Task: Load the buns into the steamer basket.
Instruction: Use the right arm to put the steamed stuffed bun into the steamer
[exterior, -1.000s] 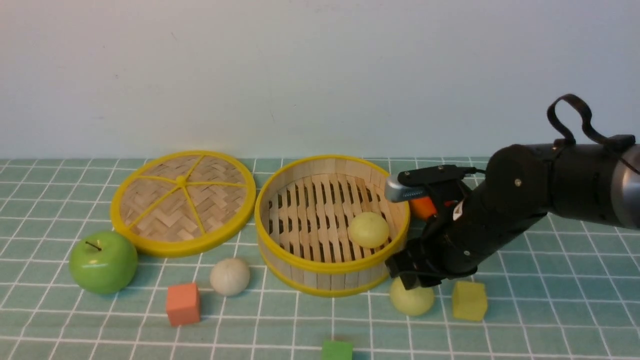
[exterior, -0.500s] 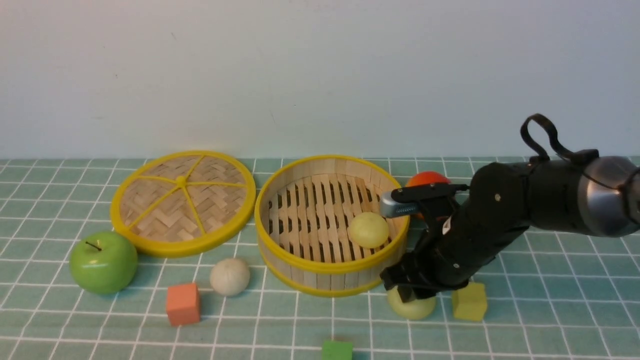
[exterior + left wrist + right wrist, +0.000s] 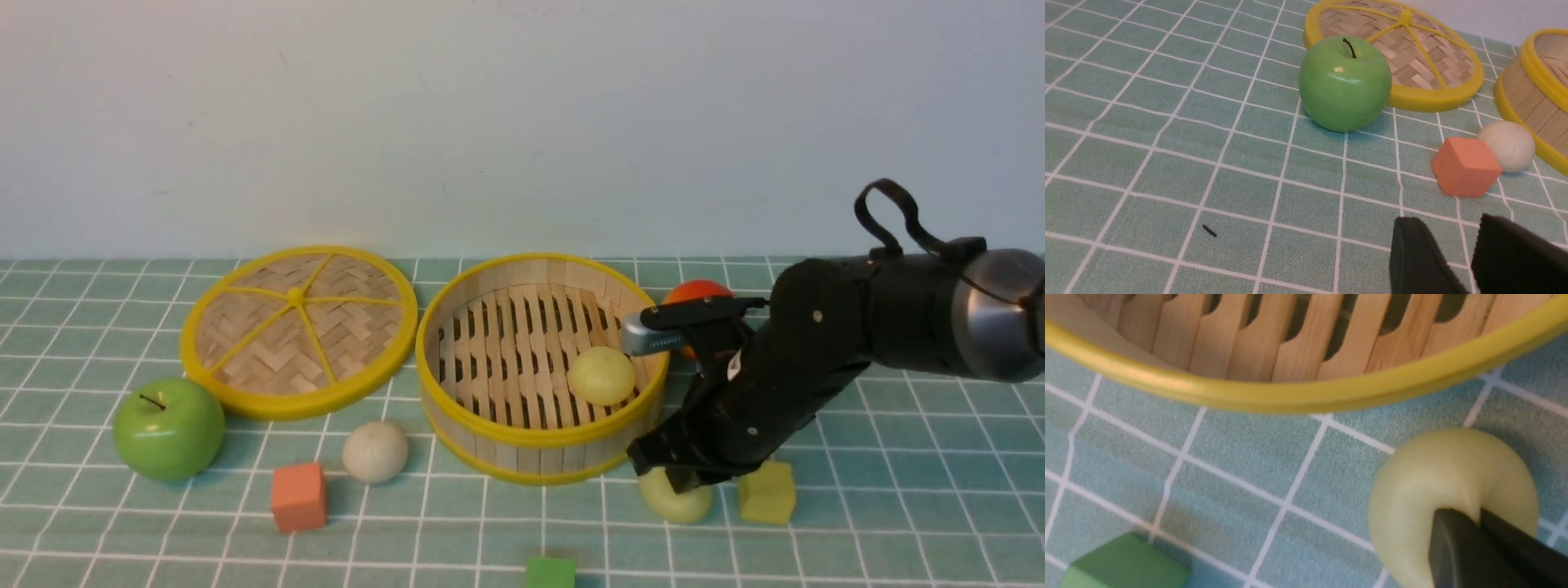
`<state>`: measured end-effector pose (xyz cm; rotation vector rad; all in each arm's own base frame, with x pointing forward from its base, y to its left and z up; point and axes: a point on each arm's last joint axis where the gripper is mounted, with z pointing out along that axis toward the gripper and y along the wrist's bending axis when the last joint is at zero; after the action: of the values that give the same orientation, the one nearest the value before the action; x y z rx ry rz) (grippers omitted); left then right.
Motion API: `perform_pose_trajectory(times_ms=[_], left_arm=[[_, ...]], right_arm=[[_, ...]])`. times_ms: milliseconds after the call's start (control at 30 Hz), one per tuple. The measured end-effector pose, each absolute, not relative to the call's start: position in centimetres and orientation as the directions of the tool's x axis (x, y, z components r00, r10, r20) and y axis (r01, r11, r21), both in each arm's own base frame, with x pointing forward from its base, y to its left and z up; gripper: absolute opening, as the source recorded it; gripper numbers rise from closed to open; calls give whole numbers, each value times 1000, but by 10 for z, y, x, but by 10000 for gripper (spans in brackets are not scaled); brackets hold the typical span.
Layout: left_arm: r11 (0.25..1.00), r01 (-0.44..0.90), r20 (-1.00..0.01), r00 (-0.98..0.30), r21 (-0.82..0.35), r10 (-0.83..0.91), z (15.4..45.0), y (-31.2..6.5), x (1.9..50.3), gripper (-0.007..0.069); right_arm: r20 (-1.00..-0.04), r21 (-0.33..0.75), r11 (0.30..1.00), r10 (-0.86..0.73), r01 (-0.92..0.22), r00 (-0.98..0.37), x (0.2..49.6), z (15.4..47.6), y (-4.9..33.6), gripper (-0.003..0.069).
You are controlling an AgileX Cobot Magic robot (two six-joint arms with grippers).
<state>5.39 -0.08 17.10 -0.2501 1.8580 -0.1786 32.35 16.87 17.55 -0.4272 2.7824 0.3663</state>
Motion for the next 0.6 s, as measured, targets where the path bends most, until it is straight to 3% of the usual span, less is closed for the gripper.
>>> perform_pose_trajectory(times_ms=[400,533,600], left_arm=[[965,-81,-922,-284,-249,-262,171,-1,54,238],[965,-81,-922,-284,-249,-262,171,-1,54,238],[965,-81,-922,-284,-249,-262,171,-1,54,238]], right_arm=[[-347,234,878,-325,-417,-880,315,252,171,9],[-488,310,821,-295,-479,-821,334,288,194,9],[-528,332,795,-289,-507,-799,342,291,208,9]])
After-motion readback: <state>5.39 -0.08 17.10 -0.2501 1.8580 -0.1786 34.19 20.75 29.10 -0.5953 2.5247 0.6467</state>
